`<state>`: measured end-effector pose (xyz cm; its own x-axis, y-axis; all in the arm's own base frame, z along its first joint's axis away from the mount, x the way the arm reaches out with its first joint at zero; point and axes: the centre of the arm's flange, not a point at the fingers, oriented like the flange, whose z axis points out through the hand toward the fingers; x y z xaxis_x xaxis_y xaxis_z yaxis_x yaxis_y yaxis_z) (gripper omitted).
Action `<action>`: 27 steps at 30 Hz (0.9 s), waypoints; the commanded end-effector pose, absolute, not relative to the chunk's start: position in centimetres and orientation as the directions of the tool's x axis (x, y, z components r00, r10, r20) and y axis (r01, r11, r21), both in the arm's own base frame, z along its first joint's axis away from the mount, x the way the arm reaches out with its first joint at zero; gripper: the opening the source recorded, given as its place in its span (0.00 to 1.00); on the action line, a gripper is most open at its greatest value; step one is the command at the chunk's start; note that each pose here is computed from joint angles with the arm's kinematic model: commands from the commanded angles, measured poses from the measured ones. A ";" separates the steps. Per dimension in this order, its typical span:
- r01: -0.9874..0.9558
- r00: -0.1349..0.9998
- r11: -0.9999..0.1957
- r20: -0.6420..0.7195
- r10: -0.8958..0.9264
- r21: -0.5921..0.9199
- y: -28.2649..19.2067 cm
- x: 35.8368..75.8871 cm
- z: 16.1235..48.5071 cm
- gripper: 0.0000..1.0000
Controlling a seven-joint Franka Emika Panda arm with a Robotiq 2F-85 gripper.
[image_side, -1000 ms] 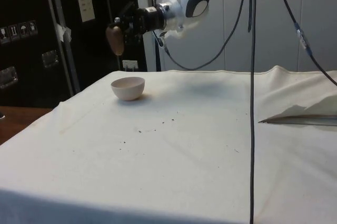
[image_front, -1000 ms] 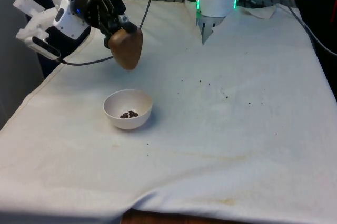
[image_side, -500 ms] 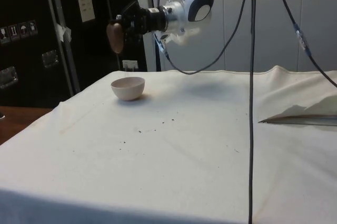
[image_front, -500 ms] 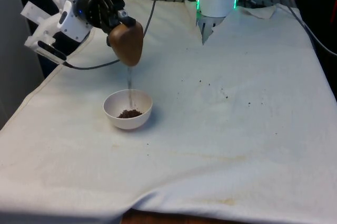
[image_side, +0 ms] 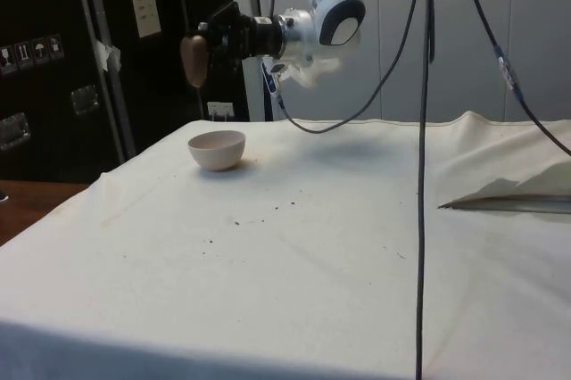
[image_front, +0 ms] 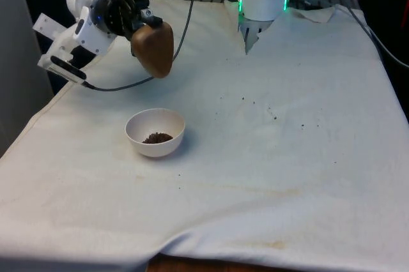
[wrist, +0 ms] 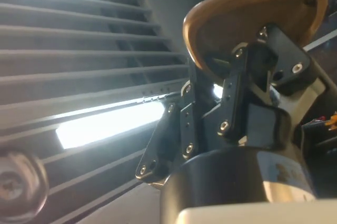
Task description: Pour the coffee beans from the cup into the bowl.
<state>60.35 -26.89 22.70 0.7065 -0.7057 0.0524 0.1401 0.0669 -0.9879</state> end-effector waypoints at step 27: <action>0.212 0.693 0.154 0.037 -0.720 -0.965 -27.3 58.9 22.7 0.03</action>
<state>58.89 -27.23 22.76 0.6939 -0.7188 0.0416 0.2136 0.1504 -0.9653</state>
